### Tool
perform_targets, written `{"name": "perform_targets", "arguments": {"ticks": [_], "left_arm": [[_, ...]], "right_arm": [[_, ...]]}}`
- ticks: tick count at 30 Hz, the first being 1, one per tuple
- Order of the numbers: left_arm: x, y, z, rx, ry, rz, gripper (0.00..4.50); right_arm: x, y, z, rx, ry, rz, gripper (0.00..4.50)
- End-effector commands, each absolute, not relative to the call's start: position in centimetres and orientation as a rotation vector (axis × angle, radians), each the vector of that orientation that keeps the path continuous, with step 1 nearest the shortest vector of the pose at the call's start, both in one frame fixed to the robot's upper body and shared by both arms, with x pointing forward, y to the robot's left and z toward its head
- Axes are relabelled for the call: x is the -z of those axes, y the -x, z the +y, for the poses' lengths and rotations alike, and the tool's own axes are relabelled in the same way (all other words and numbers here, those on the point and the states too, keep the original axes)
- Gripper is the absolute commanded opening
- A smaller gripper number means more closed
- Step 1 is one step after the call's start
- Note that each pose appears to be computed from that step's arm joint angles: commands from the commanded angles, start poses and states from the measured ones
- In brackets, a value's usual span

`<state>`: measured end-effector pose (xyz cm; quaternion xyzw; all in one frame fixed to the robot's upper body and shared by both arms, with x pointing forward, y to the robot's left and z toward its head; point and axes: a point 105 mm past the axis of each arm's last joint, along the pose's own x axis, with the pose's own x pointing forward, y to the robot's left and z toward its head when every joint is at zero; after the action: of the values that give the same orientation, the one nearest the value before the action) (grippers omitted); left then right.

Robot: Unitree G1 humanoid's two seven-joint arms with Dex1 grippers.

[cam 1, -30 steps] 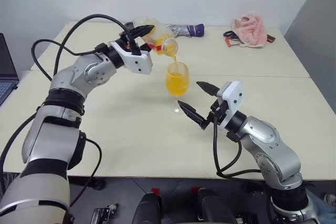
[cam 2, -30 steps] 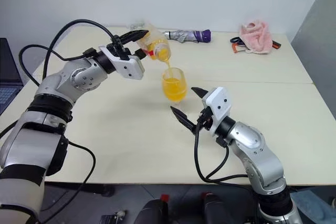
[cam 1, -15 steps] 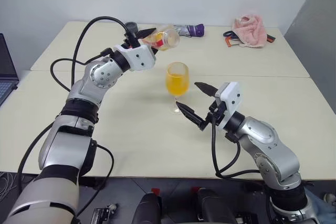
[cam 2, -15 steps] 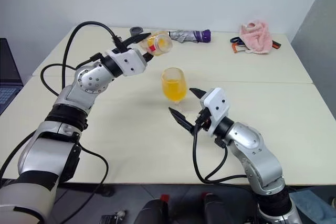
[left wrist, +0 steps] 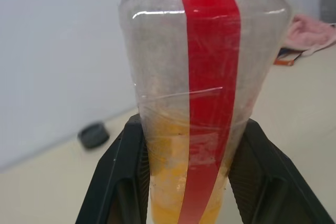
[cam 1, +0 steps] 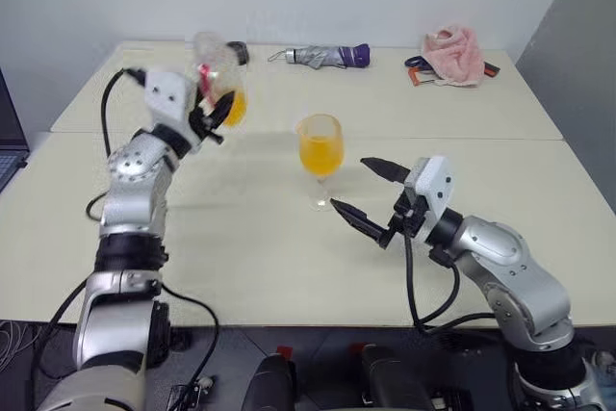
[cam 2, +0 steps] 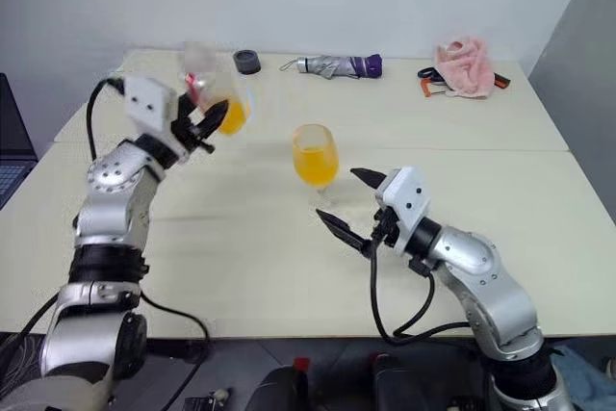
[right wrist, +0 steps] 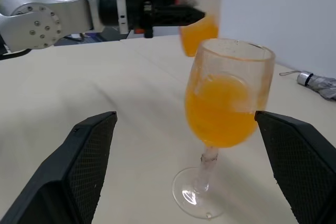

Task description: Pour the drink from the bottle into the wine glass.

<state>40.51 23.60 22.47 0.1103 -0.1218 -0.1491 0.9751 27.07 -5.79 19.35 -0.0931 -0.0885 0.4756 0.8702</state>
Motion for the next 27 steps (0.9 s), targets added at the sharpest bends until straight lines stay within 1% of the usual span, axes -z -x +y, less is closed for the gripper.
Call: {"name": "perform_targets", "arguments": {"ticks": [1,7,10,16,22,24,27], "left_arm": [[-23.3,-38.7,26.4,0.2,-0.093,-0.267,1.67],[-19.9,-36.6,29.0,0.106,-0.001,-0.171,1.67],[-18.3,-35.7,29.9,0.08,-0.004,-0.125,1.67],[-16.4,-34.9,30.8,0.049,-0.019,-0.062,1.67],[-14.8,-34.7,31.1,0.042,-0.055,-0.007,1.67],[-14.6,-34.7,31.0,0.048,-0.047,-0.002,2.38],[-14.7,-34.7,30.7,0.064,-0.063,-0.007,3.28]], "right_arm": [[-20.2,-25.2,-5.1,-1.127,0.192,-0.191,4.5],[-20.7,-25.2,-3.8,-1.188,0.207,-0.193,4.5],[-20.6,-25.4,-3.3,-1.21,0.232,-0.191,4.5],[-20.1,-25.5,-3.0,-1.234,0.254,-0.181,4.5],[-19.8,-25.3,-2.8,-1.248,0.259,-0.173,4.5],[-19.7,-25.3,-2.8,-1.249,0.259,-0.169,4.5],[-19.6,-25.3,-2.8,-1.249,0.258,-0.166,4.5]]}}
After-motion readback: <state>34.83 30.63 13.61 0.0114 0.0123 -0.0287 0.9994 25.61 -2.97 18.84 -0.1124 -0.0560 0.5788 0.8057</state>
